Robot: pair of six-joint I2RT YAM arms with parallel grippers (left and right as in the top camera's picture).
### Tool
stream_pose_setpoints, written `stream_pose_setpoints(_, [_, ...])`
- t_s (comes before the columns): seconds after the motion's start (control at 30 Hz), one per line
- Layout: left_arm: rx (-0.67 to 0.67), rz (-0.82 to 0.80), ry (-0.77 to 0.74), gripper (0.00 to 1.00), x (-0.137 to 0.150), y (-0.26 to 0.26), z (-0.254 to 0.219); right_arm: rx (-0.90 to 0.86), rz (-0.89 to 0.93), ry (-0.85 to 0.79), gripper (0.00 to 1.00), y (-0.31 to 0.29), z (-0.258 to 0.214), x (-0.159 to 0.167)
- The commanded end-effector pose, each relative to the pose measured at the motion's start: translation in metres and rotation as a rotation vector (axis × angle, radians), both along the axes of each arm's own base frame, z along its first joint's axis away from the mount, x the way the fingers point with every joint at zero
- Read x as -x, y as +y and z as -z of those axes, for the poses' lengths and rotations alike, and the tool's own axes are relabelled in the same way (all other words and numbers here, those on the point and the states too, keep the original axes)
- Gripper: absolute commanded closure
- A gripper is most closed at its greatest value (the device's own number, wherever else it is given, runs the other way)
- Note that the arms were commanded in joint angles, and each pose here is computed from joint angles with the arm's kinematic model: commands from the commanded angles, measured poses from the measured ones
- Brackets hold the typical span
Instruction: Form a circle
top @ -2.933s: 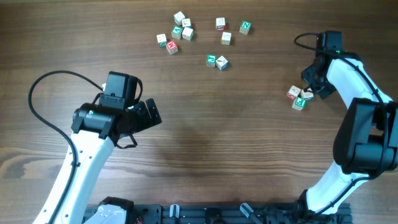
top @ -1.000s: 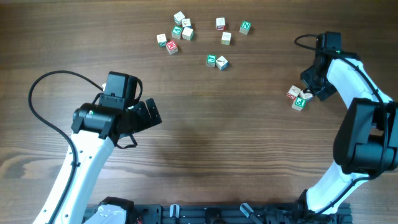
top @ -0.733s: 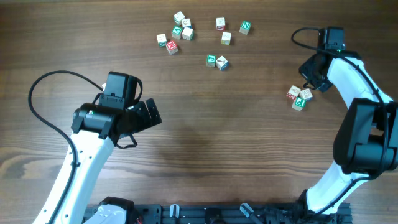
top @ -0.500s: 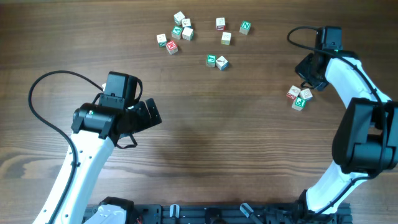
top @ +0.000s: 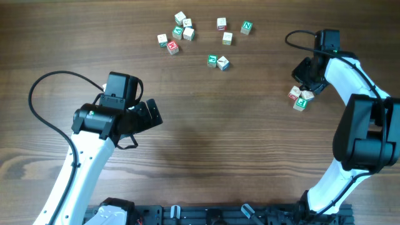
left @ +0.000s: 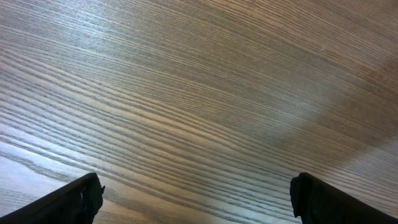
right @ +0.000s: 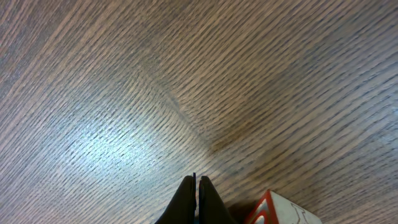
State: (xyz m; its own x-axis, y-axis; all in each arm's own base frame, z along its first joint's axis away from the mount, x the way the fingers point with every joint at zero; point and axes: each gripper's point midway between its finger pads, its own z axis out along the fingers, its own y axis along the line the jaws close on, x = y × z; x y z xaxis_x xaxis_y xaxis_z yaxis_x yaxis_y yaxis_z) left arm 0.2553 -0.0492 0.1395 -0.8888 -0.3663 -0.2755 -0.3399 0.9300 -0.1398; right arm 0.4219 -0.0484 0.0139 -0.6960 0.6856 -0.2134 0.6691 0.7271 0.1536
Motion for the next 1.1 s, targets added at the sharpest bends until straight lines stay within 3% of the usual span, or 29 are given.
stream_pose_setpoints(0.0, [0.003, -0.002, 0.000, 0.00, 0.000, 0.001, 0.000, -0.012, -0.034, 0.011, 0.95, 0.007, 0.005, -0.001])
stream_pose_setpoints(1.07, [0.003, -0.002, 0.000, 0.00, 0.000, 0.001, 0.000, -0.027, -0.033, 0.064, 0.96, 0.010, 0.008, 0.012])
